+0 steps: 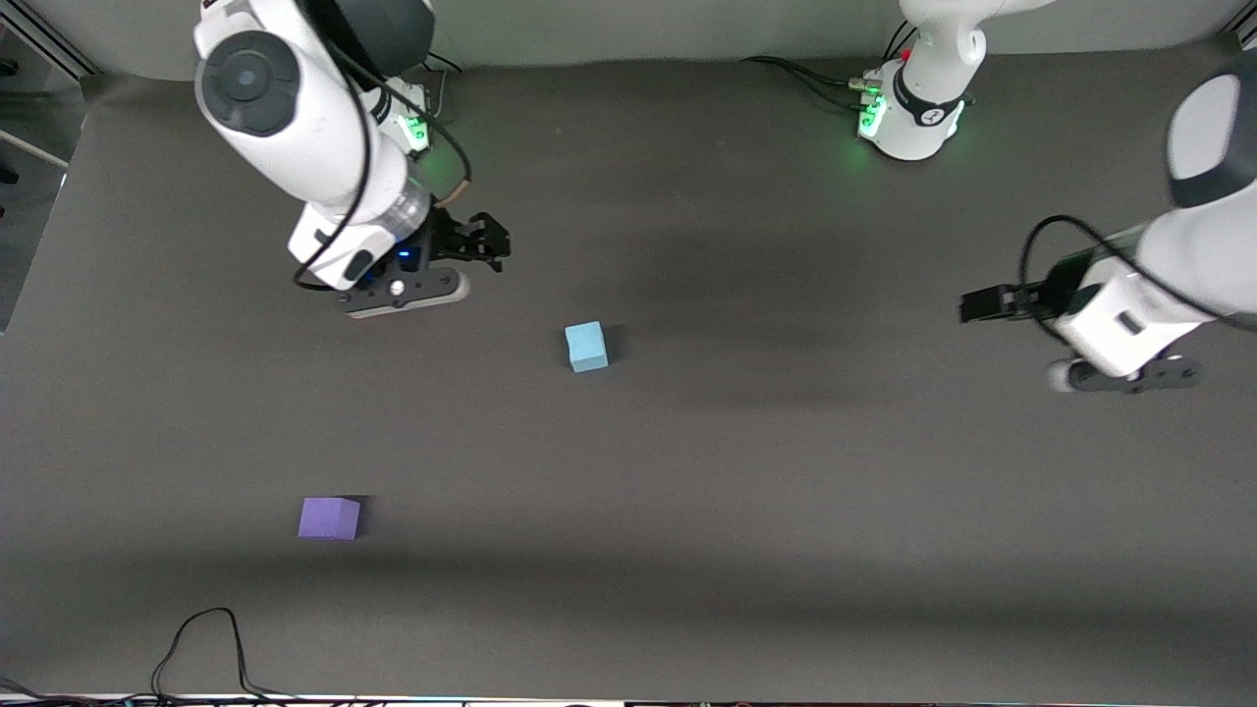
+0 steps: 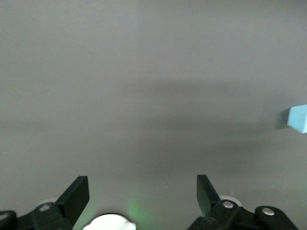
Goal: Place blue block between orange and purple blocks
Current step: 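Retract the left gripper while the right gripper reaches the blue cube, then lower the right gripper onto the blue cube and close on it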
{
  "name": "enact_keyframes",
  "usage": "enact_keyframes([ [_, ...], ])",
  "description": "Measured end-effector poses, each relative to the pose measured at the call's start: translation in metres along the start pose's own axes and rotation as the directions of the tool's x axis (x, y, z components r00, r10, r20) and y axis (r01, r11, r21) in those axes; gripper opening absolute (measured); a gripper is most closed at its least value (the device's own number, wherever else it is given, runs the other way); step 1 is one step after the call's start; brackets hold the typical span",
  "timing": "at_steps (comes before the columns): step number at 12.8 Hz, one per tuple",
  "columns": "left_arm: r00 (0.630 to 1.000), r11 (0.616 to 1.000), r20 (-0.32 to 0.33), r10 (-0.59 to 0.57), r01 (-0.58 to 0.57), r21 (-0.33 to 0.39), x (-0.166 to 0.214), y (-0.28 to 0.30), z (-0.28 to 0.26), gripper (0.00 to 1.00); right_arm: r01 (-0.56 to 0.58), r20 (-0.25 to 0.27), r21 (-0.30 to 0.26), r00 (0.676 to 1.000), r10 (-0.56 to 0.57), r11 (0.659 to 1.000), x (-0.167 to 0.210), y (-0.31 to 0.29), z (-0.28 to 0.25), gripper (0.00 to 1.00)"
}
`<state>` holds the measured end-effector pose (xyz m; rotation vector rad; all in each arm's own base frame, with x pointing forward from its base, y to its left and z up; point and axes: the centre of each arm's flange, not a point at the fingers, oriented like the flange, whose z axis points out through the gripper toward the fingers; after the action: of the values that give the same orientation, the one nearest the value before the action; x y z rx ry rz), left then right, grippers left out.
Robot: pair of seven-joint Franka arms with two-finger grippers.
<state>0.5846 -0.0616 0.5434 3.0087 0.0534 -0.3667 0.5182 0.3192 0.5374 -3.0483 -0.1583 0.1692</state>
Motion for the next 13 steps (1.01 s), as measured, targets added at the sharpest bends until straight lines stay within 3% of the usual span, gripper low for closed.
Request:
enact_keyframes([
  [4,1.0,0.999,-0.018,0.004,-0.004,0.042,-0.003,-0.037,0.002,1.0,-0.013,-0.004,0.01,1.0,0.013,1.0,0.01,0.001,0.023,1.0],
  [10,0.996,0.997,-0.089,0.003,0.005,0.081,-0.002,-0.067,-0.014,1.0,-0.046,-0.071,0.083,0.996,0.052,0.995,0.017,-0.009,0.171,1.0],
  [13,0.993,0.994,-0.117,0.018,-0.005,0.107,-0.01,-0.067,-0.026,1.0,-0.04,-0.068,0.087,0.997,0.046,0.995,0.008,-0.035,0.236,1.0],
])
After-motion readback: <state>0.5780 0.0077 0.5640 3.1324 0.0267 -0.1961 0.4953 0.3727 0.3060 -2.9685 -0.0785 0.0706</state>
